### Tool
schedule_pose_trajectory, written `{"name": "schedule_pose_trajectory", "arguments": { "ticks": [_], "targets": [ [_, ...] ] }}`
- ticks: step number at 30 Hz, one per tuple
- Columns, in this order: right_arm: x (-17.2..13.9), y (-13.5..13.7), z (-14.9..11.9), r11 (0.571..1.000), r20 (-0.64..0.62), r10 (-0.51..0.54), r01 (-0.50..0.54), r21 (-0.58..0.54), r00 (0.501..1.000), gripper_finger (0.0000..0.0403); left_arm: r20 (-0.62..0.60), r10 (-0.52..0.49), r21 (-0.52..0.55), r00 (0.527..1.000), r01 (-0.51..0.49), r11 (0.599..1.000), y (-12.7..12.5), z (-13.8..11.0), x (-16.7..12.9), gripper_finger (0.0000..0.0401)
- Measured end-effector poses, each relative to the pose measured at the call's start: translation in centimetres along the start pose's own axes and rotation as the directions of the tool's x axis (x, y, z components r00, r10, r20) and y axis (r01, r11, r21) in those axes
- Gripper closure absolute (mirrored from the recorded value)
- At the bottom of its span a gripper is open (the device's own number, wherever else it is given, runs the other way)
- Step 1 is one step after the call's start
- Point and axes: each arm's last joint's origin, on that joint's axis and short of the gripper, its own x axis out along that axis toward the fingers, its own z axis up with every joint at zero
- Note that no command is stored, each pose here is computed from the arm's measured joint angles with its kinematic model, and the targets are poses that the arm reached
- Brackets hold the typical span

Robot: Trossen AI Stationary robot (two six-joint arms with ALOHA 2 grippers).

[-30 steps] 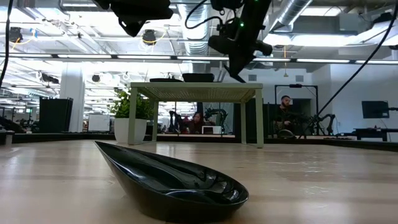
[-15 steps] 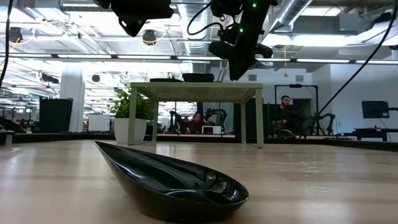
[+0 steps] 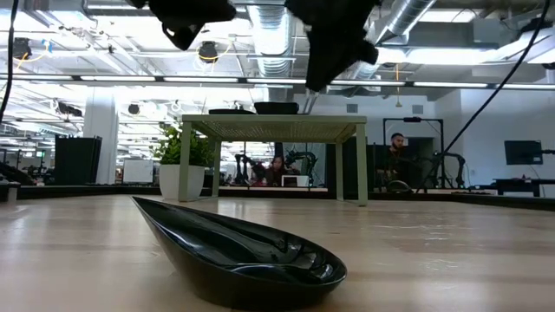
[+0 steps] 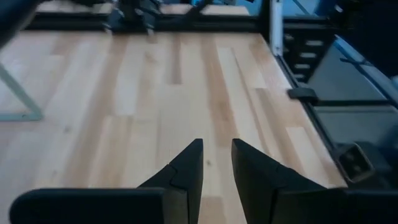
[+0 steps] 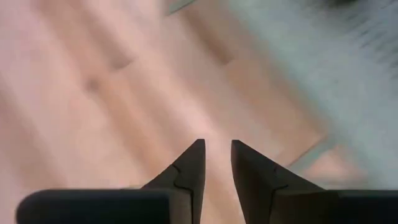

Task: Pick & Place Mini shaped plates
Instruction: Stack the drop-shaped plate on top of the other drop-shaped plates on the shelf

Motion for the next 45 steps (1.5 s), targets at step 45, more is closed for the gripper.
{"name": "schedule_pose_trajectory", "arguments": {
  "ticks": [45],
  "targets": [
    [-2.8,8.4,-12.2,0.991,-0.031,0.130,-0.130,0.020,0.991,0.0331,-0.178,-0.449,0.426,0.876,0.480,0.767,-4.9,-10.5,9.4,0.0274]
  ]
}}
